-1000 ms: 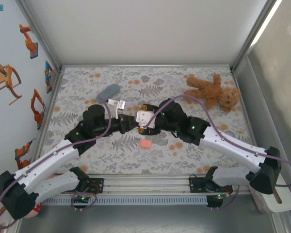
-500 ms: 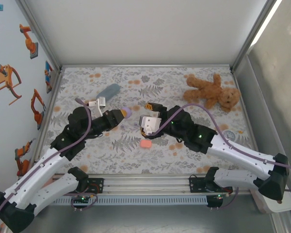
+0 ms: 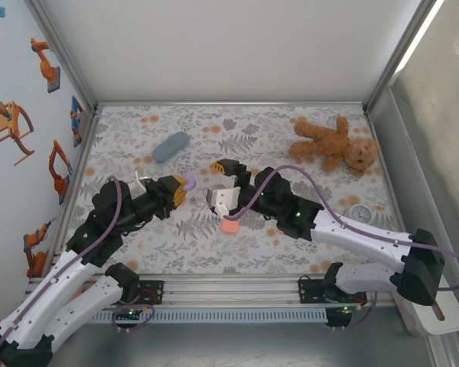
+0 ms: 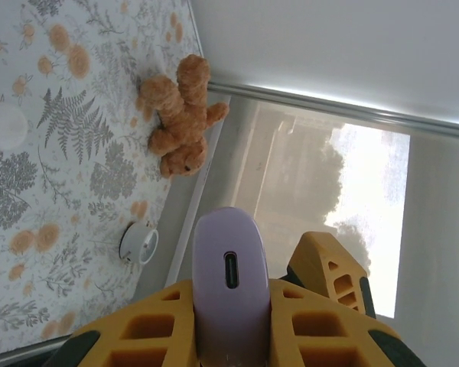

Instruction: Insert wireless bluetooth earbuds into charging case

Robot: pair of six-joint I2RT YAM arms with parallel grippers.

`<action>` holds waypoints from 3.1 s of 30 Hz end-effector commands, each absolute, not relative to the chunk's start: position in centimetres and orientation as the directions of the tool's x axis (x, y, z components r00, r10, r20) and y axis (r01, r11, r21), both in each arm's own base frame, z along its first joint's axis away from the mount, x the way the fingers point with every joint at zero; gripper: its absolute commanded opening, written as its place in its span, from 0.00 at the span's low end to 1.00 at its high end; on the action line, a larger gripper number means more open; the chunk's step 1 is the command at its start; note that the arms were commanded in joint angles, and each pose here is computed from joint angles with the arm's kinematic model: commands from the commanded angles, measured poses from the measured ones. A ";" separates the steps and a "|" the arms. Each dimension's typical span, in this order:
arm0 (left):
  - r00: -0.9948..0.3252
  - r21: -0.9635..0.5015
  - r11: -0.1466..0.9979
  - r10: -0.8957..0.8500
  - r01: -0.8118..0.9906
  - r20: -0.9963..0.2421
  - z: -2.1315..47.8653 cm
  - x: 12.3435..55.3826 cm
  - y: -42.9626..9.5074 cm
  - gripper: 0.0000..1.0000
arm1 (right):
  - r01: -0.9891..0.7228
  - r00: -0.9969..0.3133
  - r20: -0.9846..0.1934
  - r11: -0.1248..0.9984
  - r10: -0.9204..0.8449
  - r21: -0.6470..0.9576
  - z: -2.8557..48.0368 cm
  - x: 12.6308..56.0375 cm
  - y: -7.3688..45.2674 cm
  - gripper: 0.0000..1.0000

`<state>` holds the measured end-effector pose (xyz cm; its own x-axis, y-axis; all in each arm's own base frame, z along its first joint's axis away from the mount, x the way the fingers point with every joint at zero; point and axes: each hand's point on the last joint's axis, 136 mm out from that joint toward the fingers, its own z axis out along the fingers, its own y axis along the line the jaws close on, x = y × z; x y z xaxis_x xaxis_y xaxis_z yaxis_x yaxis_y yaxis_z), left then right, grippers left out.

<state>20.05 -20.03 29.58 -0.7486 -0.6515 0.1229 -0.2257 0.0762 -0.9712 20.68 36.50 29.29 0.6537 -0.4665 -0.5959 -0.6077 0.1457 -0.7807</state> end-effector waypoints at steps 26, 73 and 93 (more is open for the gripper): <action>-0.673 -0.904 -0.021 -0.659 -0.428 0.335 29.4 20.2 -20.8 0.00 | -0.598 0.717 -0.585 0.097 -0.379 -0.796 28.9 21.0 40.9 0.44; -0.173 -0.018 0.545 0.234 0.838 -0.957 30.0 19.6 -21.6 0.71 | -0.934 0.121 -0.648 0.135 -0.752 -0.330 25.5 21.3 28.1 0.18; 0.299 0.349 0.069 0.380 0.934 -0.875 26.6 15.9 -27.6 0.60 | -0.986 0.165 -0.665 -0.122 -0.728 -0.111 27.2 17.6 30.1 0.17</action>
